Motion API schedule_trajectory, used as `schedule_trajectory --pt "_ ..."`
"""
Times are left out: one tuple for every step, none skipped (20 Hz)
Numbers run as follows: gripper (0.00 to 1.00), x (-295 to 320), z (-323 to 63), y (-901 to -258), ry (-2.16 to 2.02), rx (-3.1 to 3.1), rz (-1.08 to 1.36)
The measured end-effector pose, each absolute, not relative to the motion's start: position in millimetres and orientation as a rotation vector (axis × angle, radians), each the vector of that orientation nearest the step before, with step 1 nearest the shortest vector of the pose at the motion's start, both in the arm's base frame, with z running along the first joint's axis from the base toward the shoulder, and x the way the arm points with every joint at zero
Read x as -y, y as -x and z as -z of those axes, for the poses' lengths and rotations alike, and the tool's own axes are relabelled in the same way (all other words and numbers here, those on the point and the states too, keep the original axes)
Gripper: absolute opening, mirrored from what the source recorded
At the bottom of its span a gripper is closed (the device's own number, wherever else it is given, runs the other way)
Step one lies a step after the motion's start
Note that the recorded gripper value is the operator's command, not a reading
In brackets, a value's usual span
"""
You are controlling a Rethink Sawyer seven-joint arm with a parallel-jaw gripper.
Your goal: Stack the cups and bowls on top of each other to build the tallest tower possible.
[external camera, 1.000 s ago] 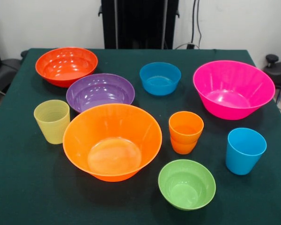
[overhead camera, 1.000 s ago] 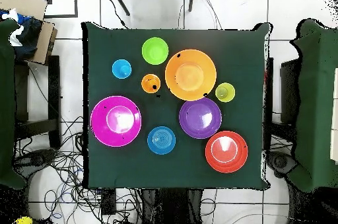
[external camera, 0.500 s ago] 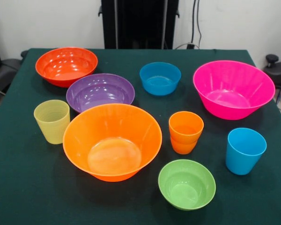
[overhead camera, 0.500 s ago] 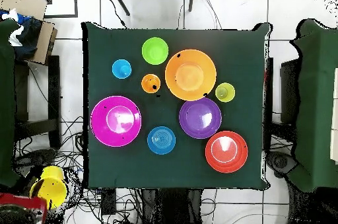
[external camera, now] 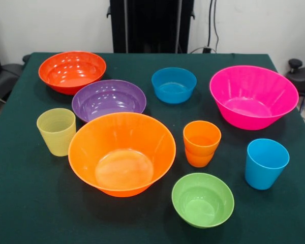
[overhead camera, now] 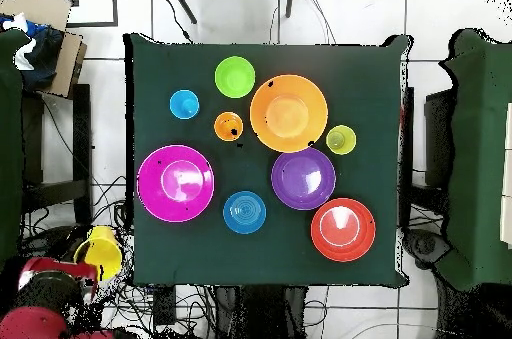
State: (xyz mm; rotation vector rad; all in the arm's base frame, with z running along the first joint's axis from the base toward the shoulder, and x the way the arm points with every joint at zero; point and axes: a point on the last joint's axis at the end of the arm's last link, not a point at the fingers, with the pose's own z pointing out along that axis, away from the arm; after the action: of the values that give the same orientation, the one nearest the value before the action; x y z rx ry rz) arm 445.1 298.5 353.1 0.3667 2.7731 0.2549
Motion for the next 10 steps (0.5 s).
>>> schedule_trajectory --pt "0.00 -298.6 -345.2 -446.5 -0.366 -2.774 -0.254" --pt "0.00 -299.2 -334.5 -448.4 -0.359 -2.773 -0.251" --pt "0.00 -299.4 -330.1 -449.1 -0.354 -2.772 -0.249" --pt "0.00 -299.8 -319.8 -450.3 -0.342 -2.771 -0.243" --pt "0.00 -300.0 -315.6 -450.7 -0.336 -2.772 -0.241" --pt "0.00 -300.5 -310.3 -451.1 -0.328 -2.772 -0.239" --pt "0.00 -301.4 -302.1 -452.0 -0.316 -2.773 -0.236" --pt "0.00 -301.6 -298.0 -452.3 -0.310 -2.774 -0.234" --pt "0.00 -302.5 -284.2 -453.6 -0.293 -2.781 -0.230" --pt "0.00 -302.8 -278.4 -454.3 -0.289 -2.785 -0.230"
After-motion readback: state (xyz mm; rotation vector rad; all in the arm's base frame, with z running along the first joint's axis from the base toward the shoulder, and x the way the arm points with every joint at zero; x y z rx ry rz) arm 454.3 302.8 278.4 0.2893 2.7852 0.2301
